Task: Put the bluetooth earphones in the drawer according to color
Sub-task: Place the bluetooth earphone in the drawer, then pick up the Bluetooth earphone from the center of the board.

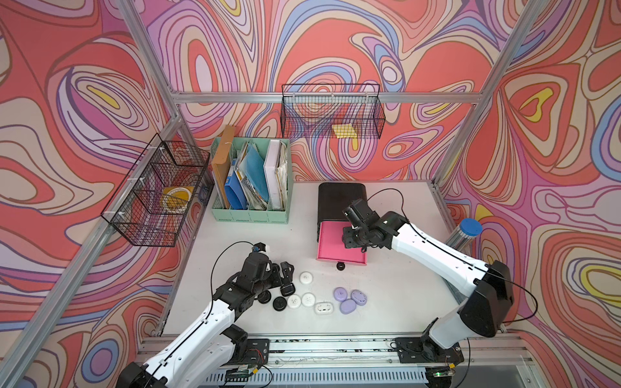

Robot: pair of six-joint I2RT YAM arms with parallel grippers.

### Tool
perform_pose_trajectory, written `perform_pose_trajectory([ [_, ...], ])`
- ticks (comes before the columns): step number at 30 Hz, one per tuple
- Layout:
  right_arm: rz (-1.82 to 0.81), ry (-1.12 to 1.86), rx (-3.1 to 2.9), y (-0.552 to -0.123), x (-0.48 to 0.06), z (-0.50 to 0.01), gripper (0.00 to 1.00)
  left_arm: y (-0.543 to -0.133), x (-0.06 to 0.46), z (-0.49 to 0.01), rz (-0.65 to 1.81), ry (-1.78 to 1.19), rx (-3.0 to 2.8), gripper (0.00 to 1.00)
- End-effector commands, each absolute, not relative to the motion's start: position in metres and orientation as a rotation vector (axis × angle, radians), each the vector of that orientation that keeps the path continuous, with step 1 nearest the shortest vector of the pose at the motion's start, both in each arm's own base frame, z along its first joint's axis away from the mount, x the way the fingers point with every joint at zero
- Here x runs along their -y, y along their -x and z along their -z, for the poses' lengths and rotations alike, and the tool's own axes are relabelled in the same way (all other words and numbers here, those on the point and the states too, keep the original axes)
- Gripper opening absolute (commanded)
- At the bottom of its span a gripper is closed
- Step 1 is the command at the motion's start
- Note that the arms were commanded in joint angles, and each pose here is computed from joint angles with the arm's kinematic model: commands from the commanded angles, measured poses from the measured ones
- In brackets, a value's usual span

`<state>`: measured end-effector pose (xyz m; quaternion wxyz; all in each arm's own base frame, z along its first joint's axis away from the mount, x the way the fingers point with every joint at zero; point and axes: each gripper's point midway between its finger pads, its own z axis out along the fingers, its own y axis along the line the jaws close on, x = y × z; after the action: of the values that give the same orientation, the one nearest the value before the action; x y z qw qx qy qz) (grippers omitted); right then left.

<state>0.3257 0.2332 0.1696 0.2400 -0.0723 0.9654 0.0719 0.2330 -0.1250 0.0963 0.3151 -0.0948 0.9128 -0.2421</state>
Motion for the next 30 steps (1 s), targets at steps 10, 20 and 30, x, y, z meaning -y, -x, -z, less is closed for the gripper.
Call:
perform_pose_trajectory([
  [10,-0.323,0.258,-2.623,-0.361,-0.253,-0.17,0.71,-0.208,0.138,-0.101,0.625,0.13,-2.428,0.99],
  [20,-0.317,0.161,-2.553,-0.337,-0.214,-0.21,0.79,-0.178,0.184,-0.103,0.561,-0.141,-2.479,0.96],
  [30,-0.292,0.012,-2.514,-0.295,-0.164,-0.214,0.84,-0.155,0.253,-0.116,0.538,-0.38,-2.46,0.92],
])
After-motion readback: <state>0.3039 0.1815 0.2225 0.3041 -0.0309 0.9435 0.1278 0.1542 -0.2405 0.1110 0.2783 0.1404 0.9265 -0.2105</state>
